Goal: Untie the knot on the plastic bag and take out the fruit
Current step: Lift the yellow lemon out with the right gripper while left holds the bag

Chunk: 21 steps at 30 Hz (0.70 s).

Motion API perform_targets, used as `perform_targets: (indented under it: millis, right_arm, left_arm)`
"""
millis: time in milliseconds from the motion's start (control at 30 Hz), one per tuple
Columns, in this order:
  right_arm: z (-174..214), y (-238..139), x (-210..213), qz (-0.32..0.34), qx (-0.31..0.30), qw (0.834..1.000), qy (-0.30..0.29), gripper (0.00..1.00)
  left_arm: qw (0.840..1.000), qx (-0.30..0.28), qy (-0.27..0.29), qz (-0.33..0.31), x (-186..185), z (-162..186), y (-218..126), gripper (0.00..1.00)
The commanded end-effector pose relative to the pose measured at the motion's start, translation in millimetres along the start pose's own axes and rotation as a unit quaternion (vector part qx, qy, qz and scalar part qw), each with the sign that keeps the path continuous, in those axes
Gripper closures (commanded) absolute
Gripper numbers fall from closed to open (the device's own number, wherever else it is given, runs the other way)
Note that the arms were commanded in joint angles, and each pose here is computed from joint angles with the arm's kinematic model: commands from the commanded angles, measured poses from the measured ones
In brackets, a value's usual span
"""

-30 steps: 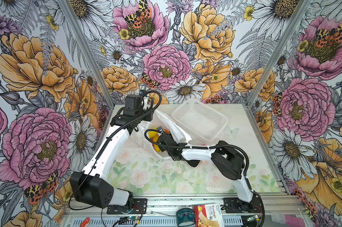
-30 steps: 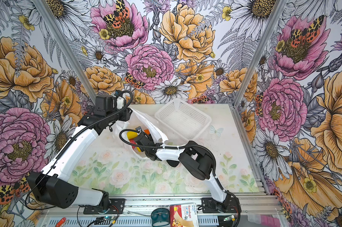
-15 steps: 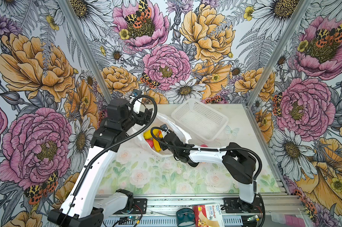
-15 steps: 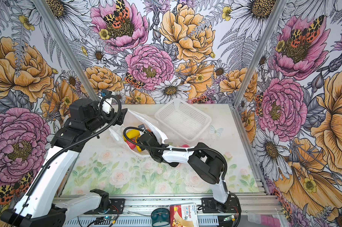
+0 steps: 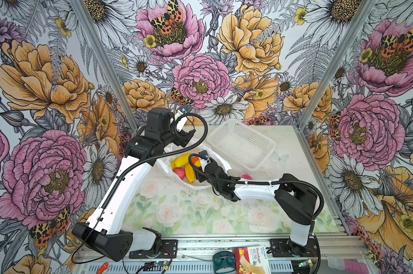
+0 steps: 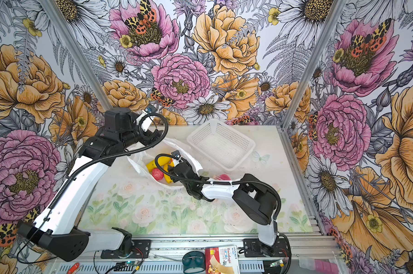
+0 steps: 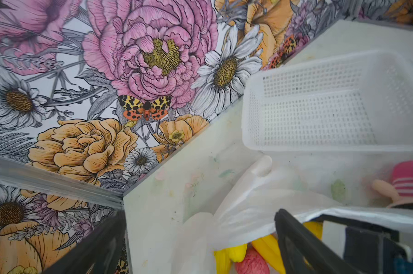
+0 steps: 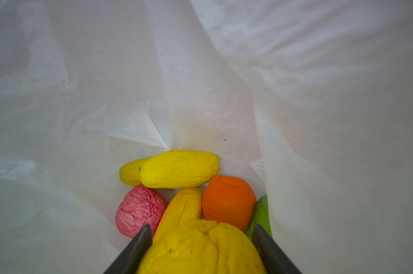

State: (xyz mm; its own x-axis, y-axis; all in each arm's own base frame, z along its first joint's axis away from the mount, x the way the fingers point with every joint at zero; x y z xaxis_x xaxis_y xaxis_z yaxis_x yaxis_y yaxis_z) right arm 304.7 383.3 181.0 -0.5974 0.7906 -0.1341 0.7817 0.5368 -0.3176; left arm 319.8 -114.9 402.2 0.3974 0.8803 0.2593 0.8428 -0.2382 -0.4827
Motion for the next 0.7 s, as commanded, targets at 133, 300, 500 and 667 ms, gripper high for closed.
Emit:
perform_targets:
  millis: [133,300,500,667]
  right_arm:
    - [-13,-11,-16,0.003,-0.043,0.998,0.042,0.78]
    - [-13,-14,-20,0.008,-0.051,0.998,0.048,0.78]
    - [-12,-19,-22,0.011,-0.063,0.996,0.055,0.78]
    - [-12,-20,-21,0.003,-0.066,0.996,0.054,0.79]
  left_arm:
    - [0.992,0.044,0.086,0.076,-21,40,2,0.01]
    - [0.989,0.071,0.102,0.076,-23,52,17,0.05]
    - [0.987,0.096,0.112,0.064,-24,56,33,0.12]
    - [0.989,0.097,0.109,0.029,-17,54,43,0.33]
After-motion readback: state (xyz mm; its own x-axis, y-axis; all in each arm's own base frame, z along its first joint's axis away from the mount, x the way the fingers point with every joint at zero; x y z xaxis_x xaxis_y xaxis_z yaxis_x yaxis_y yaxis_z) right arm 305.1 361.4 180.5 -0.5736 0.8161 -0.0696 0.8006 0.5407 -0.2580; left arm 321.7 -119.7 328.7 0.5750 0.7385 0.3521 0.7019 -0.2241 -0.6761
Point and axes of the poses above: each gripper's point midway between its finger pads, its own y axis out along the fingers, its own x axis along the line the jaws close on, z = x × y, the point moved 6 cm from there along -y, back along the fingers, and after that the axes turned 13 degrees about -y, right-handed, at the moved point
